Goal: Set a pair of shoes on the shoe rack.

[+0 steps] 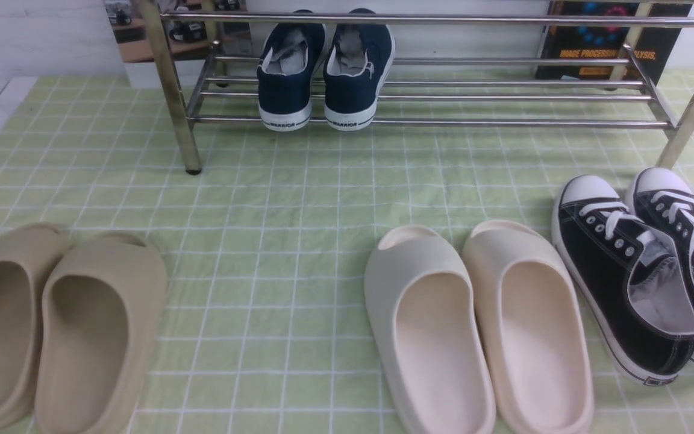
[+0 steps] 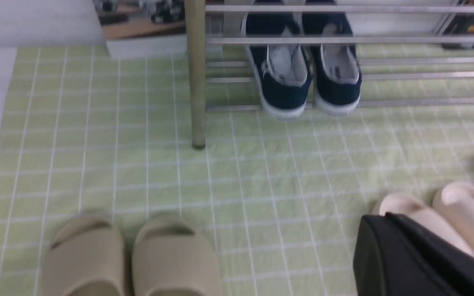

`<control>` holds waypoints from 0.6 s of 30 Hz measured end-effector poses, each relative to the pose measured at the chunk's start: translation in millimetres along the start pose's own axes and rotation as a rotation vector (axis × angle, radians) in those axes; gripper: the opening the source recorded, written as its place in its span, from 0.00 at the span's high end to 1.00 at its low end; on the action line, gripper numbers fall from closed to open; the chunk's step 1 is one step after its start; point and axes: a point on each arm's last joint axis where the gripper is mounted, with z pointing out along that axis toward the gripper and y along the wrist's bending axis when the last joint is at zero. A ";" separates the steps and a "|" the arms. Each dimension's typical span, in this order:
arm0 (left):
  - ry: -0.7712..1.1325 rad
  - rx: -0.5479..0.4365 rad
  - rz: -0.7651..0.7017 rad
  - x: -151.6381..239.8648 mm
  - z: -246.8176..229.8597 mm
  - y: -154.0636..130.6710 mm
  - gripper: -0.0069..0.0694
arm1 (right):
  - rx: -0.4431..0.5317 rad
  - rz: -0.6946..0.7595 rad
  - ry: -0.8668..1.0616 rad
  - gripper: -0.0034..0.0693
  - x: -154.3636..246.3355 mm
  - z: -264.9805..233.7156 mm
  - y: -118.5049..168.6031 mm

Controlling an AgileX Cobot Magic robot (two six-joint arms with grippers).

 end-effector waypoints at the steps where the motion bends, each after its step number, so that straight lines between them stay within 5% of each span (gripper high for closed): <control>1: 0.018 -0.004 -0.006 15.8 -5.3 3.5 0.93 | 0.000 0.000 0.000 0.61 0.0 0.0 0.0; 10: -0.027 0.011 -0.153 145.4 -39.6 31.0 0.93 | 0.000 0.000 0.000 0.61 0.0 0.0 0.0; 18: -0.037 0.031 -0.246 212.7 -28.6 41.4 0.93 | 0.000 0.000 0.000 0.61 0.0 0.0 0.0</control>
